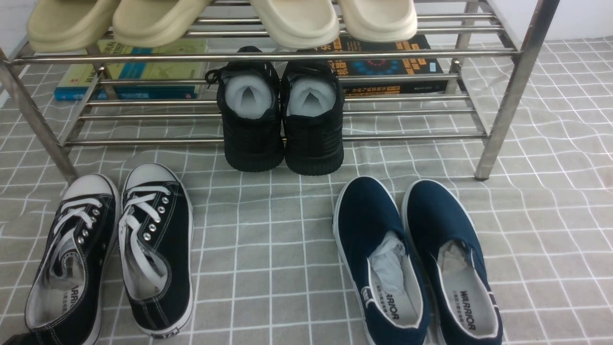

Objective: Take the shoes off the shelf with your hand from the grey coffee tablecloth.

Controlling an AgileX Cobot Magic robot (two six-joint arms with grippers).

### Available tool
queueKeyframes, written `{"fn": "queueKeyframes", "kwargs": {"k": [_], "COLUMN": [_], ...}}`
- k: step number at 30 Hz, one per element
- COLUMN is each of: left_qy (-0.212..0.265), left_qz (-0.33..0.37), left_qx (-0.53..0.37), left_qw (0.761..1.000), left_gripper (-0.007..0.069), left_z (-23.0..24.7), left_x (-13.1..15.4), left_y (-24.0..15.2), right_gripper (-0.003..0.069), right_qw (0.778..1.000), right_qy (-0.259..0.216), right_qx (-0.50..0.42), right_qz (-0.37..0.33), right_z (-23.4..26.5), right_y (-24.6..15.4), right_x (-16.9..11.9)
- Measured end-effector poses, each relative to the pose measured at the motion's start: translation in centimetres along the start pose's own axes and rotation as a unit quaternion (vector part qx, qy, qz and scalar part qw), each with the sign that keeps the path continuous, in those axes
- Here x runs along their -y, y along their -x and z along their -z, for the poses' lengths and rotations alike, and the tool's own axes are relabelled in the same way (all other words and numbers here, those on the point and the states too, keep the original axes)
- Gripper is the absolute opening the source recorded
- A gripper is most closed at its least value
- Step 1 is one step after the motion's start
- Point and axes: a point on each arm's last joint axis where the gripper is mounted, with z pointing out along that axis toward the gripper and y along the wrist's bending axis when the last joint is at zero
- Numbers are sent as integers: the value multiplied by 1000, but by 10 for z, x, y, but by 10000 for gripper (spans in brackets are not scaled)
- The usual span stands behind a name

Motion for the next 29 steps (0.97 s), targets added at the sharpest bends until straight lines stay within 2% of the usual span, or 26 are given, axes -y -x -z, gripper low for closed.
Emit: {"fn": "queueKeyframes", "kwargs": {"k": [29], "left_qy": [0], "left_qz": [0], "left_qx": [0], "left_qw": [1000], "left_gripper": [78], "left_z": [0], "left_x": [0], "left_y": [0], "right_gripper": [239], "right_qw": [1000], "right_qy": [0], "right_qx": [0], "right_qz": [1], "right_z": [0], "right_y": [0], "right_x": [0]}}
